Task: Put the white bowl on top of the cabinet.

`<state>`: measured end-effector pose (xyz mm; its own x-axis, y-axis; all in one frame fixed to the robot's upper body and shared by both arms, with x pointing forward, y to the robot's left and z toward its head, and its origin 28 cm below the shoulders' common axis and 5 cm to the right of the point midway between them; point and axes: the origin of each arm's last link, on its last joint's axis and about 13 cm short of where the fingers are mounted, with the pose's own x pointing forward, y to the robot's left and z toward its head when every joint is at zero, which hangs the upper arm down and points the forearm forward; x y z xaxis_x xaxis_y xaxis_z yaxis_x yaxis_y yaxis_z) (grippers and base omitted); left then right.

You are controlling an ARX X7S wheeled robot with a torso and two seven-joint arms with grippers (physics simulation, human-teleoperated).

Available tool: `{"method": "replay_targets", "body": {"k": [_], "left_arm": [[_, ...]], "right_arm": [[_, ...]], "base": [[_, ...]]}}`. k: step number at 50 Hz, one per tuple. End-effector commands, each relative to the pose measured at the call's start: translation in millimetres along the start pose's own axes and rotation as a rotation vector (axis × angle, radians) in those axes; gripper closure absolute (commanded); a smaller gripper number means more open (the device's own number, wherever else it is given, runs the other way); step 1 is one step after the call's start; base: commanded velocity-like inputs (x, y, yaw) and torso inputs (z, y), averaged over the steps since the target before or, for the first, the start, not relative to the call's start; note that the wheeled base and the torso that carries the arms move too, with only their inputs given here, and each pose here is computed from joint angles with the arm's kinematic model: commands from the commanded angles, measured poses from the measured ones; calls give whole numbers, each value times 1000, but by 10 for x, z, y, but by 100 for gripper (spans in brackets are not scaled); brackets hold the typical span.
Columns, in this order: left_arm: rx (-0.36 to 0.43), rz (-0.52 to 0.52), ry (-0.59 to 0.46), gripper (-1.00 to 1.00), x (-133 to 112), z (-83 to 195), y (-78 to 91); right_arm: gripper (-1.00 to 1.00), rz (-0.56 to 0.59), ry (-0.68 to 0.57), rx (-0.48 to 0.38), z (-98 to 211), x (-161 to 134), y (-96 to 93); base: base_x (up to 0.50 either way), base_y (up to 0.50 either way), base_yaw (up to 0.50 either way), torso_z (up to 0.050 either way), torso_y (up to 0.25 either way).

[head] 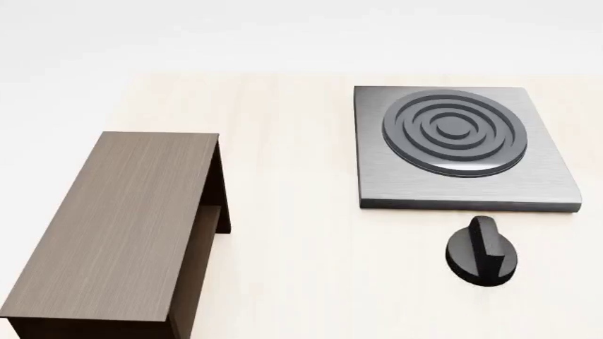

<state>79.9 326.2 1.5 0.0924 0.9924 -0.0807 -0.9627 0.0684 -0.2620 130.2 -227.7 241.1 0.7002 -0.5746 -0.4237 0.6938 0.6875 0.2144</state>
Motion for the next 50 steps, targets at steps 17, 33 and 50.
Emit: {"method": "replay_targets", "body": {"k": [17,33,50], "left_arm": [[3,0,-1,-100,-5,-2,-3],[5,-2,-2,-100,-5,-4,-4],[7,-2,-4,-100,-3,-4,-8]], "right_arm": [[-100,-14,24,23,96,87,84],[-100,-65,63,32,136,277,101],[-100,-114,65,58,252,374,75]], "base": [[0,0,0,0,0],[0,0,0,0,0],[0,0,0,0,0]]}}
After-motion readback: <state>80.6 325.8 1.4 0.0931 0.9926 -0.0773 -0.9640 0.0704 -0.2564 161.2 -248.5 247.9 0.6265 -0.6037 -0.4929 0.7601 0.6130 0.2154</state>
